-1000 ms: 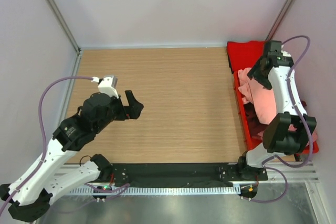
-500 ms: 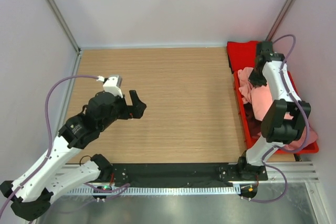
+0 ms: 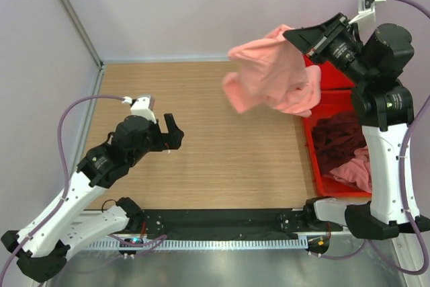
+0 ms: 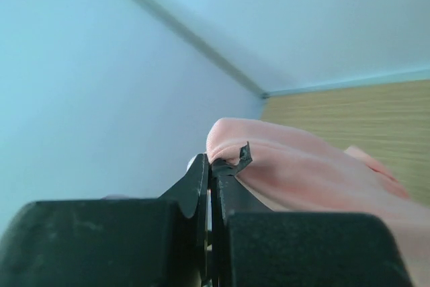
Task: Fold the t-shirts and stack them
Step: Grab the tshirt from the pile, then move the tshirt to the center of the board
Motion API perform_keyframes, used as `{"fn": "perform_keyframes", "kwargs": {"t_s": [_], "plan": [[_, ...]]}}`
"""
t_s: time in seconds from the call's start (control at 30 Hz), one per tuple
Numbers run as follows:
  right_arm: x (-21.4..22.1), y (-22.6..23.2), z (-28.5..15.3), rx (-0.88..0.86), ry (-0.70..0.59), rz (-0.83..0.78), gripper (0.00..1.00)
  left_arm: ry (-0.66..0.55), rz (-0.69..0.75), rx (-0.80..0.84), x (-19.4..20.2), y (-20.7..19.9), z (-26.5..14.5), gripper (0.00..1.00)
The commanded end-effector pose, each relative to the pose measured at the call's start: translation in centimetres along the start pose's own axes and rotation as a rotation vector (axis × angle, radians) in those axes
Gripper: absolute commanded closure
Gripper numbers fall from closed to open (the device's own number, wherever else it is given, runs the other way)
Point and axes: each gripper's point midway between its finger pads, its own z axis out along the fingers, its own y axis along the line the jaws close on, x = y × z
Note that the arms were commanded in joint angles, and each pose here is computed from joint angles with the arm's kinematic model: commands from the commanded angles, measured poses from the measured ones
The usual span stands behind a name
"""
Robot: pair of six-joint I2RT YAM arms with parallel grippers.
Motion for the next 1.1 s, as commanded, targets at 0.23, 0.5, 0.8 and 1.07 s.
{"fn": "perform_keyframes", "kwargs": {"t_s": [0.23, 0.5, 0.8, 1.07], "plan": [[15.1, 0.0, 10.1, -0.192, 0.381, 0.176, 0.99, -0.167, -0.022, -0.138, -4.2, 3.6, -4.9, 0.00], [32.7, -22.3, 7.2, 0.462, 0.712, -0.047, 0.90, -0.017, 0.013, -0.199, -0.1, 4.4, -1.8, 0.00], [30.3, -27.6, 1.8, 0.747, 0.730, -0.258, 0.44, 0.287, -0.119, -0.151, 8.5, 4.7, 6.3, 0.06], [31.8, -30.2, -1.9, 0.847, 0.731, -0.236, 0.43, 0.250, -0.317, -0.294, 9.6, 8.2, 9.9, 0.11]]}}
